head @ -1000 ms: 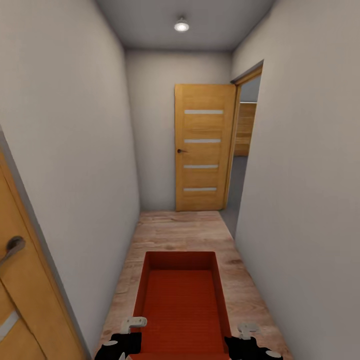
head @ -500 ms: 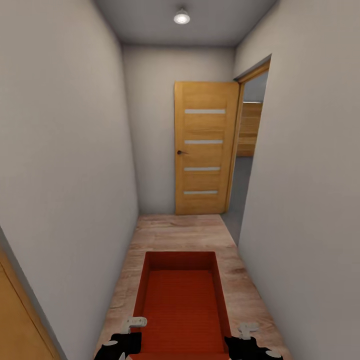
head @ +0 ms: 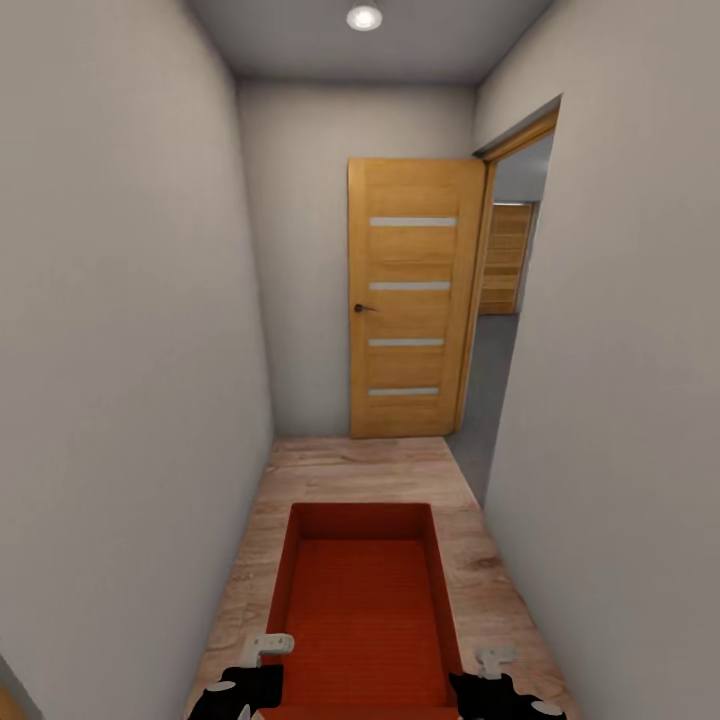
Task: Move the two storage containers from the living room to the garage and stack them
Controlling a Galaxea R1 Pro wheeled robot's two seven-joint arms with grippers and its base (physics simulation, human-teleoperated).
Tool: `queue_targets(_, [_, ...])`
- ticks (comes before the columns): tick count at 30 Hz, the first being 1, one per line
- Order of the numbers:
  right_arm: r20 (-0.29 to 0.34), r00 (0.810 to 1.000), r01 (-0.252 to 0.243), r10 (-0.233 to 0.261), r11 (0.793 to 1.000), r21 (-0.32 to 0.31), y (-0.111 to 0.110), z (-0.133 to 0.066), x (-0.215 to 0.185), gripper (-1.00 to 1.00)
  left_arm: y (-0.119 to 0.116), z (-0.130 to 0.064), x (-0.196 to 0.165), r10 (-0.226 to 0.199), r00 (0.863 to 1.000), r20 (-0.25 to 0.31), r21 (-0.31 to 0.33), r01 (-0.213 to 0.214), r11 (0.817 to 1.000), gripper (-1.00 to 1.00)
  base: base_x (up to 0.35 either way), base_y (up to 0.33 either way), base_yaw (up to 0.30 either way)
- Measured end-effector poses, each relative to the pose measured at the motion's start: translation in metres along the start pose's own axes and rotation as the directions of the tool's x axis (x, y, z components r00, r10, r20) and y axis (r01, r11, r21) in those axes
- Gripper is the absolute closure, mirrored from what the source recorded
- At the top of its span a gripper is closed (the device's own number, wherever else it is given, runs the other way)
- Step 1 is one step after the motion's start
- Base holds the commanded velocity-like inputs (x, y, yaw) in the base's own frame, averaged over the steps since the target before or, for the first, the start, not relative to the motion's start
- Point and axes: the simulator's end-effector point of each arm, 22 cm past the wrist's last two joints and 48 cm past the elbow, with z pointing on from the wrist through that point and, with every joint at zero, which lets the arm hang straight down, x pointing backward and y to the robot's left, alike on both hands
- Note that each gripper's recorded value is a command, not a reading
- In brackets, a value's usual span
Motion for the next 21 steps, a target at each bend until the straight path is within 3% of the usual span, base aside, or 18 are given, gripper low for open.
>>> queue_targets(21, [0.0, 1.0, 0.0, 0.0, 1.0, 0.0, 0.0, 0.0, -0.0001, 1.0, 0.0, 0.0, -0.0001, 0.0, 1.0, 0.0, 0.0, 0.0, 1.0, 1.0, 0.326, 0.0, 0.0])
